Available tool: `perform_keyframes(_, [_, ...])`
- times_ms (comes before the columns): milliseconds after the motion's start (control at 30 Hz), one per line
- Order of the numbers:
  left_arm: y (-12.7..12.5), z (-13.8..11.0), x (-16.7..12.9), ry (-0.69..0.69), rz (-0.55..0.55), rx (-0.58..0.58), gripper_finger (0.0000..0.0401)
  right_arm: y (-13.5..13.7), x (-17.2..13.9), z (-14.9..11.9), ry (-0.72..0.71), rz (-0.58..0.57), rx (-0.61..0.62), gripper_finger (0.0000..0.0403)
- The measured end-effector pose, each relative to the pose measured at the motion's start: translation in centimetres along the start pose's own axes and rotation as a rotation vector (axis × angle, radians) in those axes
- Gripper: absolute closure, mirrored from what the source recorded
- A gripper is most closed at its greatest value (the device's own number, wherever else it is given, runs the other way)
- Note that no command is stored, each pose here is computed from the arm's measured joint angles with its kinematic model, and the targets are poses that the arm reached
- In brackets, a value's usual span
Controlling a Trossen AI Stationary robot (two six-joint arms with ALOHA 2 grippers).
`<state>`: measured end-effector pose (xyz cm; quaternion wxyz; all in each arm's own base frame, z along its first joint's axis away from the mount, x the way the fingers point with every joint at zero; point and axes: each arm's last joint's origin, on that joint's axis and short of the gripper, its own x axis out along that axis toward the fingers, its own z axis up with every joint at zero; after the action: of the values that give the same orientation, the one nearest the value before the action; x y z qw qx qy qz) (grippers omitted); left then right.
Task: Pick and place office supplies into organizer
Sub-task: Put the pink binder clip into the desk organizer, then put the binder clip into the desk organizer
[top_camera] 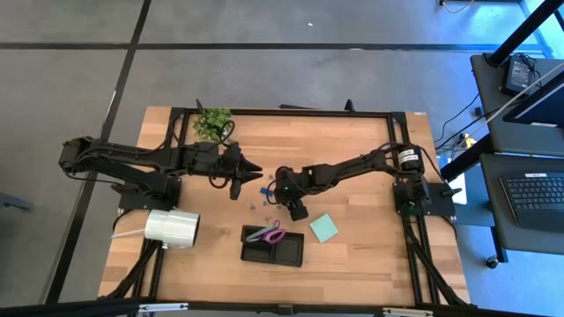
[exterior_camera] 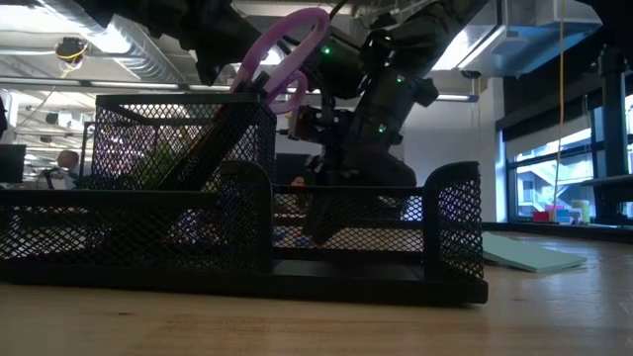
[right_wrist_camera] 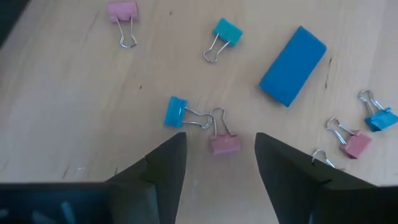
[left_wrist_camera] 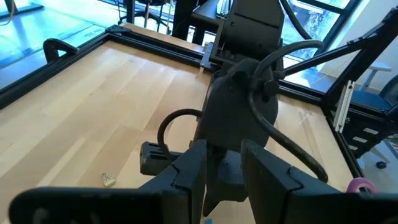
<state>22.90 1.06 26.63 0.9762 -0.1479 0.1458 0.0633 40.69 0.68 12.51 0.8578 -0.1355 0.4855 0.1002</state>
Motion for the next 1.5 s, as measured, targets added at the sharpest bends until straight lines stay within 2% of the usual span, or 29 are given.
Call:
perform_keyframes(533, [0.0,0.0,0.0,-0.002,-0.001,0.0,0.0306,0.2,1.0,-0.5,0.026,0.016,0.005,0.0274])
perform_keyframes(967, [0.0,0.0,0.0,-0.002,-0.001,0.0,0.0306,0.3,1.1,-0.7,0.044,0.019,0.005,0.0349])
perform_keyframes(1167, [0.0,0.0,0.0,-0.001,0.0,0.0,0.0306,0.3,1.1,-0.7,0.046,0.017,0.012,0.0342])
perform_keyframes(1367, [0.0,0.0,0.0,-0.002,0.0,0.0,0.0306,0.1,0.4,-0.4,0.033,0.005,0.076,0.0345])
perform_keyframes(1500, [0.0,0.0,0.0,-0.001,0.0,0.0,0.0306,-0.4,-1.2,-0.5,0.09,-0.066,0.112,0.0345])
